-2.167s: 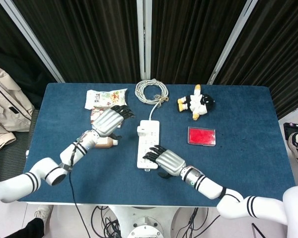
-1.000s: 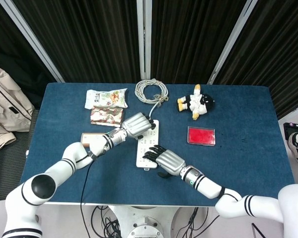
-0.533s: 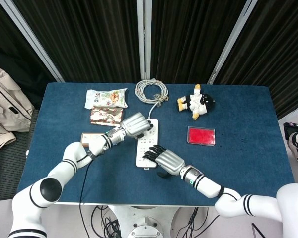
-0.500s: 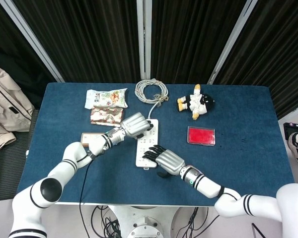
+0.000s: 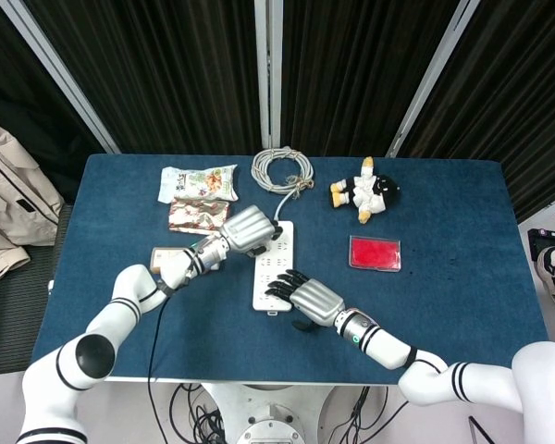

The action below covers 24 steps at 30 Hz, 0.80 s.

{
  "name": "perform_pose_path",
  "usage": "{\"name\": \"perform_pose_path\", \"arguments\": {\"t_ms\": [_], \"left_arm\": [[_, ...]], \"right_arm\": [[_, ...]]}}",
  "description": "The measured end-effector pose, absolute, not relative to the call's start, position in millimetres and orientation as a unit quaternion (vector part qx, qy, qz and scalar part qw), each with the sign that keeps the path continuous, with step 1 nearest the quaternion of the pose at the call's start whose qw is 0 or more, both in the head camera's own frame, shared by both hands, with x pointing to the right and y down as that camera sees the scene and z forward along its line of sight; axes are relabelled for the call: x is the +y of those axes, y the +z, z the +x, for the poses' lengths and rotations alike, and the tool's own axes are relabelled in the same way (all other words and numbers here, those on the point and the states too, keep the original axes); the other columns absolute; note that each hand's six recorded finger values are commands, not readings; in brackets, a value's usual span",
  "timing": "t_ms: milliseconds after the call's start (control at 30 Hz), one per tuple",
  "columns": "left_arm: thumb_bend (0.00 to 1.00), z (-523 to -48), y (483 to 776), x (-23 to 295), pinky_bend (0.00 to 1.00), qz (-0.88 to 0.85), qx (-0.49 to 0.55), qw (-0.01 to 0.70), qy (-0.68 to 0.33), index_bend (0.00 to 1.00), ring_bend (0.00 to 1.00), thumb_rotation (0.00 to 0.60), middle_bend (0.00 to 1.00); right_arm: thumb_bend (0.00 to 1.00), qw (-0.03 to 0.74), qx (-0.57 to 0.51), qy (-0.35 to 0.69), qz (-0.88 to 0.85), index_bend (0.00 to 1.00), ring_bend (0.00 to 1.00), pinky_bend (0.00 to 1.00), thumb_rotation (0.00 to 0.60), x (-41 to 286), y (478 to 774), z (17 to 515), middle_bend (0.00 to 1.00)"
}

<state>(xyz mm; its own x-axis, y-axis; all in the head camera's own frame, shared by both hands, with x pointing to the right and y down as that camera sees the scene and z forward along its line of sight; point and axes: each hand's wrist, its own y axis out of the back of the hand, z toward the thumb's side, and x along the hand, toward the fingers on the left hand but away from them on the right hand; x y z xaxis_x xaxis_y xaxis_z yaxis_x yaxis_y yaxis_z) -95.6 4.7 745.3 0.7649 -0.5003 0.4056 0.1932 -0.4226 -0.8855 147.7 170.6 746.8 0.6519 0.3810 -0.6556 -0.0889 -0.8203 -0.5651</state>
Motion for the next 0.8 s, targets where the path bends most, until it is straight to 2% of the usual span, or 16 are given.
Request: {"name": "perform_pose_path", "arguments": {"t_ms": [167,367,567,733,800], "left_arm": [[0.48,-96.9,740.5,2.8,0.84,-0.776,0.103,0.533,-0.322,0.62,0.72,0.6,0.72],[0.47,-110.0,720.8,-6.6,0.81,-0.77,0.14,0.545,-0.301,0.61,0.68,0.6,0.7],[0.46,-146.0,714.2,-10.8,0.66,-0.758,0.16,0.539,-0.329,0.53,0.57,0.6,0.62],[0.42,-171.7,721.2,3.5,0.54,-0.753,0.146,0.525,-0.37,0.43,0.42,0.6,0.5],[0.34,-181.7,725.8,10.7,0.43,-0.75,0.138,0.515,-0.392,0.35,0.31,0.6,0.41]], "right_arm": [[0.25,0.286,-0.088,0.408,-0.862,0.14,0.0,0.0,0.6,170.9,746.3,148.6,0.17],[0.25,0.291,-0.1,0.4,-0.863,0.14,0.0,0.0,0.6,167.6,741.3,148.5,0.16],[0.25,0.3,-0.124,0.383,-0.865,0.15,0.0,0.0,0.6,161.4,730.2,149.1,0.16],[0.25,0.31,-0.15,0.365,-0.865,0.15,0.0,0.0,0.6,154.2,715.4,154.1,0.16],[0.25,0.316,-0.16,0.358,-0.864,0.15,0.0,0.0,0.6,151.6,708.2,158.3,0.16]]}}
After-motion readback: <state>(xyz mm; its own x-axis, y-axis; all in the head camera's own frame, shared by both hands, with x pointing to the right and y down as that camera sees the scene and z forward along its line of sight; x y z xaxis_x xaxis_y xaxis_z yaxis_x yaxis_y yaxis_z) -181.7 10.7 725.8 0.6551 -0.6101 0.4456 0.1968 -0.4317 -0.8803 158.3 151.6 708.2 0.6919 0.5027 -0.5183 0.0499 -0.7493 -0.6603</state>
